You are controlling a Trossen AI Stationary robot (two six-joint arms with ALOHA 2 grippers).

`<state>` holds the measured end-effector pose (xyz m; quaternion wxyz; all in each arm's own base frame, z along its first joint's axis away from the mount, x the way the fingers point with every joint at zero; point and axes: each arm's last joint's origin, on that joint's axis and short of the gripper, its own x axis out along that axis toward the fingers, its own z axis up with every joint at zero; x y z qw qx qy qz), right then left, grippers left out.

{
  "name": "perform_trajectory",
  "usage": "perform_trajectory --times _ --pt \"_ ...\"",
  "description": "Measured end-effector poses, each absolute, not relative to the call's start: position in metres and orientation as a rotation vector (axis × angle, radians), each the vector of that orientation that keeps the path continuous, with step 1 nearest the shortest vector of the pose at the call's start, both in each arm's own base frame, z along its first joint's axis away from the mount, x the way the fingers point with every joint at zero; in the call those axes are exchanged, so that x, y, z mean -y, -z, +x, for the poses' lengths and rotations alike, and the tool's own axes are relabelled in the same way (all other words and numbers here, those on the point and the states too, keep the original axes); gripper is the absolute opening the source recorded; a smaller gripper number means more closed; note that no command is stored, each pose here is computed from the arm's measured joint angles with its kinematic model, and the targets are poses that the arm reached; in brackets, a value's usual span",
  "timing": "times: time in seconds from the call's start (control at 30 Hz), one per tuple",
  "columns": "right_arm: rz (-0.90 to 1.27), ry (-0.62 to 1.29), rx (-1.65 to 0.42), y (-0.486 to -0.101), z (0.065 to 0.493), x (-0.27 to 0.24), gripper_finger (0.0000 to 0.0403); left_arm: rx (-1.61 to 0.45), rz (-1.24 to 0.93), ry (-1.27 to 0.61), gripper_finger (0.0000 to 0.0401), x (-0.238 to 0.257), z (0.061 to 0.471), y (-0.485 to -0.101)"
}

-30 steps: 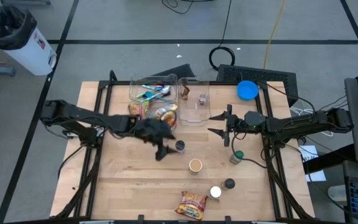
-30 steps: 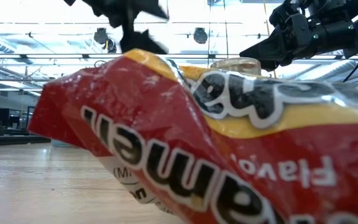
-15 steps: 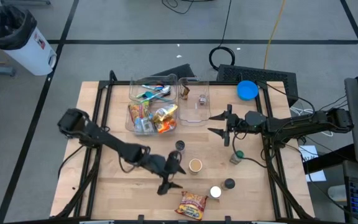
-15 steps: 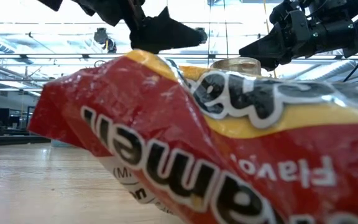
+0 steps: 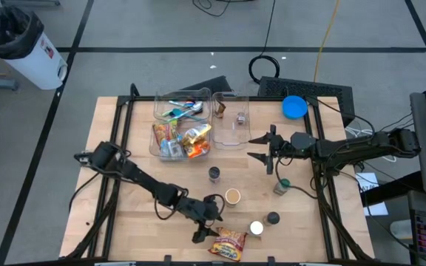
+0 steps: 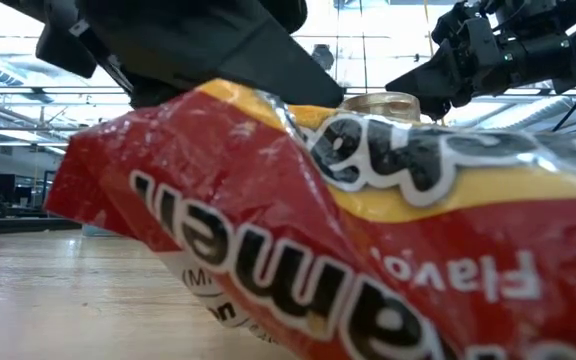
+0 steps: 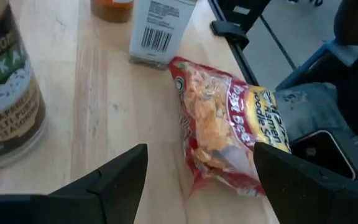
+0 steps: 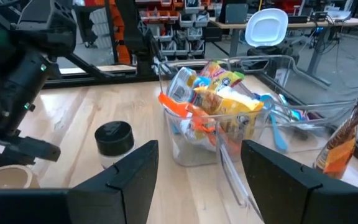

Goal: Pick & Place Food Item
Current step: Put the red noodle pack into the bottom left transparent bin

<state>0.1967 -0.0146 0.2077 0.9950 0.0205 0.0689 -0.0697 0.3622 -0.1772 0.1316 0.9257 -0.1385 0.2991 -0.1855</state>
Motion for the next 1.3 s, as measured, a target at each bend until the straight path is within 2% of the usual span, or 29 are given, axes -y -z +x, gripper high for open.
perform_trajectory --times 0.6,0.8,1.1,1.3 --pt "0.052 0.14 -0.134 -0.196 0.191 0.014 0.0224 -0.625 -0.274 0.371 0.0226 0.178 0.363 -0.125" --pt "0.052 0.14 -0.117 -0.198 0.191 0.014 0.0224 -0.624 -0.252 0.374 0.0163 0.178 0.363 -0.125" --pt "0.052 0.139 -0.111 -0.198 0.192 0.014 0.0224 -0.644 -0.226 0.428 0.0014 0.175 0.363 -0.124" --pt "0.042 0.138 -0.082 -0.201 0.192 0.014 0.0224 -0.691 -0.247 0.435 0.0004 0.164 0.365 -0.123"
